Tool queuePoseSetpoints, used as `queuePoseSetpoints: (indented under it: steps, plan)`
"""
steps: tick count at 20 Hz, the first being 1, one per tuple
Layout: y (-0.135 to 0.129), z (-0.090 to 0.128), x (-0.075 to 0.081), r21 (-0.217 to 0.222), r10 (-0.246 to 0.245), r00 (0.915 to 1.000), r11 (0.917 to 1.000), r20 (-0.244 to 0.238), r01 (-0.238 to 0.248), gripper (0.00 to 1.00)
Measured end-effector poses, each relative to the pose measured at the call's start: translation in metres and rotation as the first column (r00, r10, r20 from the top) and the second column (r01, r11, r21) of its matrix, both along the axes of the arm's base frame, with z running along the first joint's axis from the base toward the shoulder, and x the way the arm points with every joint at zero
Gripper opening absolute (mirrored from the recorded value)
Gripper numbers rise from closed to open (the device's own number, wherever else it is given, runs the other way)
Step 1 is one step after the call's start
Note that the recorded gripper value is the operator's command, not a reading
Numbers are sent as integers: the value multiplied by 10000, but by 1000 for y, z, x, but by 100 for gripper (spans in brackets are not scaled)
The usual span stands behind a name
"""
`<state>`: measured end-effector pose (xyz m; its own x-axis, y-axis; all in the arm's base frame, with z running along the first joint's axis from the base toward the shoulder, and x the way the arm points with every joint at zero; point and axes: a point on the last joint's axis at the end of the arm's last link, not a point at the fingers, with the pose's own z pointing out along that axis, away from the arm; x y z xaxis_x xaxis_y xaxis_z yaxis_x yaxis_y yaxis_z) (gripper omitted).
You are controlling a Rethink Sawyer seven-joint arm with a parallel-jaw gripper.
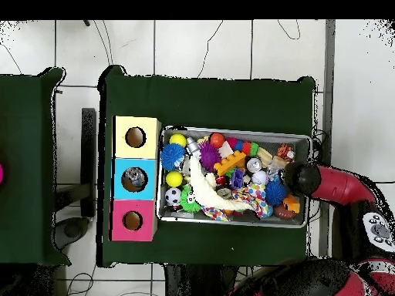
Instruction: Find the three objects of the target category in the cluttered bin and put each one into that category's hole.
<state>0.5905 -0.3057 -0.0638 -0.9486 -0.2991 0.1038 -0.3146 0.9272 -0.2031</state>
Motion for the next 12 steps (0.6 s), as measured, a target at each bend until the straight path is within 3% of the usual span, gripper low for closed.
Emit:
queuePoseSetpoints:
  steps: [12]
  plan:
    - [-8,53,31,-541,179,9974,9984,700,-141,0]
